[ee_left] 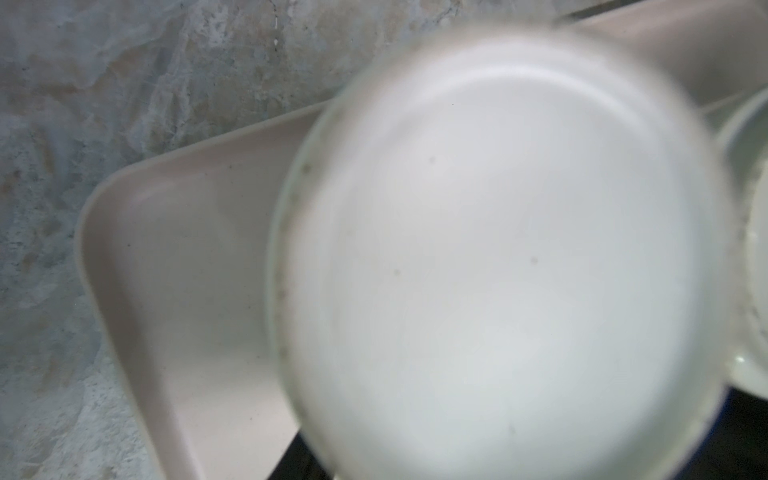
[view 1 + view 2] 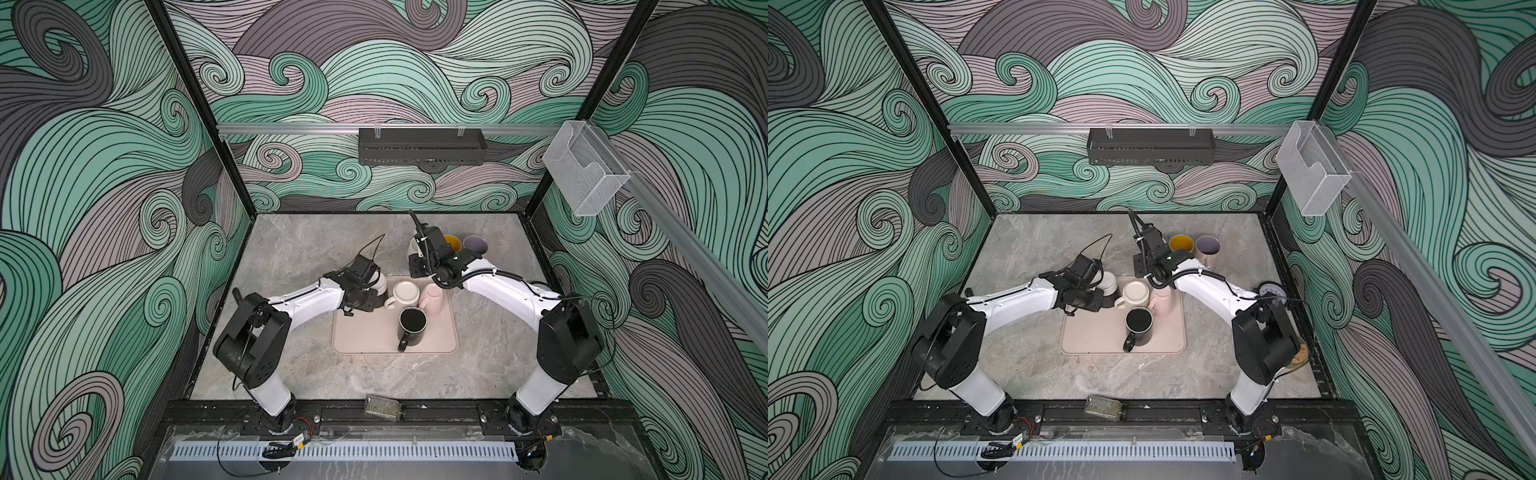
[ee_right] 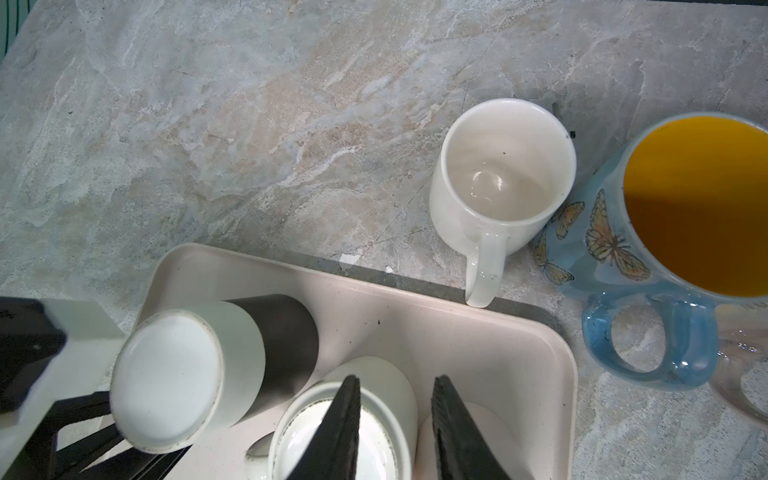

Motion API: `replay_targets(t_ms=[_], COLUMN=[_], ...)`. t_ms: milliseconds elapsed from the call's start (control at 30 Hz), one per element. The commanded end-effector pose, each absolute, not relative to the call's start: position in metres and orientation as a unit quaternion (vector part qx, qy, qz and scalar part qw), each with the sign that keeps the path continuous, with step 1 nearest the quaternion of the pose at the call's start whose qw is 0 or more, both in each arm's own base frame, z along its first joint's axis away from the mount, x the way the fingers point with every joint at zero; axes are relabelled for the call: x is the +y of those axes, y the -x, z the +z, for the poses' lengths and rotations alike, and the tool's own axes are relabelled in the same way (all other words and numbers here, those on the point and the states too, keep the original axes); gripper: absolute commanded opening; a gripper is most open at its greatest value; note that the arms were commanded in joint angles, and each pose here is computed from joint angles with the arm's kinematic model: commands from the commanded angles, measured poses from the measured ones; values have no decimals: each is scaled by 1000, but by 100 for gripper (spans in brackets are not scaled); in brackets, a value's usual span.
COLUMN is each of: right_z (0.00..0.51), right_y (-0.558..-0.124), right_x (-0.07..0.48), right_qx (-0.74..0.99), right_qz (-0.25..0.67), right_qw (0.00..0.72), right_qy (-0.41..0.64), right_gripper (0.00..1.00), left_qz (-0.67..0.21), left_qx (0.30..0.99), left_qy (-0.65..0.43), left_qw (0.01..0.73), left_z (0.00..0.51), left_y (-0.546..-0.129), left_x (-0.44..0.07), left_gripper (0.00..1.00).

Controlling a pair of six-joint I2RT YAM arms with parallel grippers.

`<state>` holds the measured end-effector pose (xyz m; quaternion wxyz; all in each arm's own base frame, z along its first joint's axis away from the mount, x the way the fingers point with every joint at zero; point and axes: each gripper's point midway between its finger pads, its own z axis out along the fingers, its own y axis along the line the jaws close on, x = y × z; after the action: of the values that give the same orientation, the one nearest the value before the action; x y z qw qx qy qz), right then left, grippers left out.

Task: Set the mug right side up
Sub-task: 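Close the left gripper on the black-and-white mug's white base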

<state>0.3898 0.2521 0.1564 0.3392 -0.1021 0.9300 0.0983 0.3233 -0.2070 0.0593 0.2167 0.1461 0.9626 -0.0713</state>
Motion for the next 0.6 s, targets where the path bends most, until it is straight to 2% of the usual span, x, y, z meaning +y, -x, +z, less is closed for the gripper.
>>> replay_targets(t_ms=[0, 333, 533, 567], right_z=[168, 170, 175, 176], right_y=[-392, -391, -391, -390], right_x=[247, 247, 248, 248], right_qx=[925, 924, 922, 921], right_qz=[99, 101, 106, 108], right_qw=[355, 358, 362, 362], right_qy=[93, 93, 91, 91], right_gripper=[31, 31, 30, 30], left_qz=[-63, -49, -37, -34], left_qx=[959, 960, 959, 959], left_qy=[-150, -156, -153, -151], left_qw=[232, 230, 234, 236], left_z=[68, 65, 67, 68], left_y=[-332, -334, -335, -335], left_x=[-211, -208, -204, -202], left_gripper=[35, 22, 1, 0])
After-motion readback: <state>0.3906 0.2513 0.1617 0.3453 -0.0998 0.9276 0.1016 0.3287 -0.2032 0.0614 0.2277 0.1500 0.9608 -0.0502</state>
